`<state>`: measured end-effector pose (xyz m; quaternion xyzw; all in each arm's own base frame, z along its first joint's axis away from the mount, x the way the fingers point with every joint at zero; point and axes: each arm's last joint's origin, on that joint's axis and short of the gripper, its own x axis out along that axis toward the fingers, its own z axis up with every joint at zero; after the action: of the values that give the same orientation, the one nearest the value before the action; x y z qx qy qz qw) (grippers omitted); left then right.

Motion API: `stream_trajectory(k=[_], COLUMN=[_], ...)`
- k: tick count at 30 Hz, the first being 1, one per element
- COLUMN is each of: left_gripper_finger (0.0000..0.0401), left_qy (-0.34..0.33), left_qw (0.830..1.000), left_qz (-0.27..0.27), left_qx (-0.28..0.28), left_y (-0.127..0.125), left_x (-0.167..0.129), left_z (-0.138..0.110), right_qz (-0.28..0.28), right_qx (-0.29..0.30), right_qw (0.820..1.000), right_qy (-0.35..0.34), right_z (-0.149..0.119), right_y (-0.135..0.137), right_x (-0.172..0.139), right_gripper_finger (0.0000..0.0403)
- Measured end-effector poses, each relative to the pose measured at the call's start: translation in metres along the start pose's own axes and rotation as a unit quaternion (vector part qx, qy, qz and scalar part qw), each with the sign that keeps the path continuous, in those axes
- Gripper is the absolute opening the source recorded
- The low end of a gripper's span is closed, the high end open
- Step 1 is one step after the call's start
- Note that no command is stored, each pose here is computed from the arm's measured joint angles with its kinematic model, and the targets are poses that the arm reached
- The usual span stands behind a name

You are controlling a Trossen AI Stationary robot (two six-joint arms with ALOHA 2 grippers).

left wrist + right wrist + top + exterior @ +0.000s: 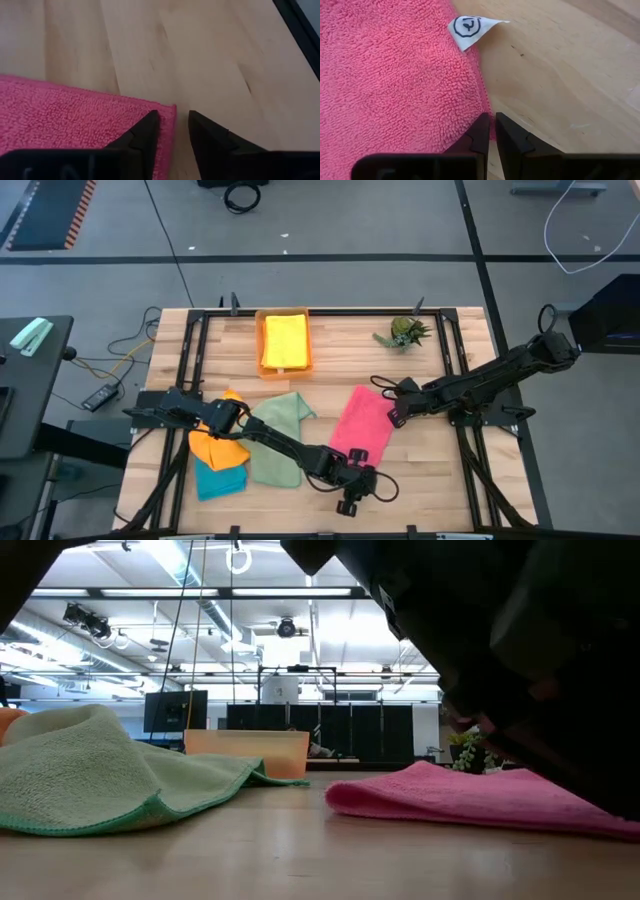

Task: Fold microfiber towels
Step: Fold the pink microfiber cloth

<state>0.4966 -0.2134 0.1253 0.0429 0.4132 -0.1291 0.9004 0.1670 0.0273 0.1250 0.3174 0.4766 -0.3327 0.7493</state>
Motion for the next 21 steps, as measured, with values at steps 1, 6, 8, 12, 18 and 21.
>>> stream_trajectory(k=[1, 6, 8, 12, 18, 21], left_gripper_finger=[0.0113, 0.0086, 0.0062, 0.0011, 0.0007, 0.0006], left_qy=[-0.001, -0.001, -0.001, -0.001, 0.003, 0.005], left_qw=[1.0, 1.0, 1.0, 1.0, 1.0, 1.0], left_qz=[-0.004, -0.009, -0.009, -0.009, 0.0, 0.028], left_qx=[0.0, -0.001, -0.002, -0.002, -0.001, 0.002], left_y=[0.0, -0.001, -0.001, -0.001, 0.0, 0.001], left_x=[0.0, 0.0, 0.0, 0.0, -0.006, -0.018], left_z=[0.0, 0.0, 0.0, 0.0, 0.003, 0.008], right_qz=[-0.001, -0.004, -0.005, -0.005, 0.01, 0.04], right_qx=[0.0, -0.001, -0.001, -0.004, -0.027, -0.02], right_qw=[1.0, 1.0, 1.0, 1.0, 1.0, 0.999], right_qy=[-0.001, -0.007, -0.007, -0.008, -0.004, -0.013], right_z=[0.0, 0.0, 0.0, 0.0, 0.001, 0.003], right_y=[0.0, 0.0, 0.0, 0.0, -0.001, -0.002], right_x=[0.0, 0.0, 0.0, 0.0, -0.004, -0.015], right_gripper_finger=[0.0037, 0.0037, 0.0037, 0.0037, 0.0017, 0.0007])
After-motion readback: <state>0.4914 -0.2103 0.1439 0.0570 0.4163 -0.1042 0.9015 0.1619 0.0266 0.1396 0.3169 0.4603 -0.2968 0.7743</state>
